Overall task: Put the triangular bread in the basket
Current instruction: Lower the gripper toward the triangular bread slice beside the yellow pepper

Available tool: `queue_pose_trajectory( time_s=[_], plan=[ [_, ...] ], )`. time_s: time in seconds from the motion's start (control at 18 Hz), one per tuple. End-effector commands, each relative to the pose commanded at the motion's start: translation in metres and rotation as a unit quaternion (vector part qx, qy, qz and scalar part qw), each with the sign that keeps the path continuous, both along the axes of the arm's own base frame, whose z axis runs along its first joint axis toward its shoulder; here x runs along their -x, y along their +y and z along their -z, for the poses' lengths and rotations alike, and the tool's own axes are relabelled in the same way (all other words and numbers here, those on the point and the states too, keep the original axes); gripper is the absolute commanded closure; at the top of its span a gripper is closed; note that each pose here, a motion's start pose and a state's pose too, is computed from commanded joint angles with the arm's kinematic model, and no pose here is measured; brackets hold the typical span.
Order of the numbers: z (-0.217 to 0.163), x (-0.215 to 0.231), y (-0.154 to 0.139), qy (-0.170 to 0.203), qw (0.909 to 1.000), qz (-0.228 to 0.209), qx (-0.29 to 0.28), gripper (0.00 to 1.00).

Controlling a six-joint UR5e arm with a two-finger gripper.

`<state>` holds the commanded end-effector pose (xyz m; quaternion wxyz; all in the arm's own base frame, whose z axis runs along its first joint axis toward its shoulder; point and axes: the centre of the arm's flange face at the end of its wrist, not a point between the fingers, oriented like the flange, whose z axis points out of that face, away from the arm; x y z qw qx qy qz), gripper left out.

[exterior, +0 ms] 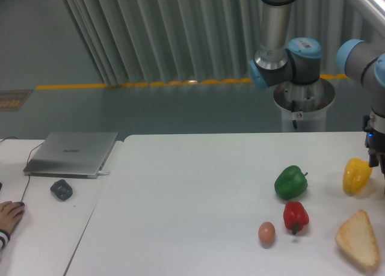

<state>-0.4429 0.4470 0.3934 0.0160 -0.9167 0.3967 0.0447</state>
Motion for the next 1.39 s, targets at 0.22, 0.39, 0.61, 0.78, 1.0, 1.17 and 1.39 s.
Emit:
queue_pose_trajectory(
  time_s=[0.22,0.39,0.61,0.78,1.0,1.17,1.39],
  plan=[
    [0.001,-0.002,0.001,-0.001,1.0,0.001,0.001,0.0],
    [0.0,-0.006,0.004,0.0,1.0,0.0,0.0,0.0],
    [0.014,-0.009,0.012,0.011,0.9999,0.004,-0.008,0.0],
    [0.022,-0.01,0.014,0.027,0.9992,-0.02,-0.023,0.0],
    [0.02,-0.012,0.018,0.027,0.9981,-0.047,-0.028,0.0],
    [0.022,-0.016,0.025,0.024,0.997,-0.068,-0.028,0.0],
    [0.023,-0.022,0.032,0.02,0.9947,-0.096,-0.03,0.0]
  ],
)
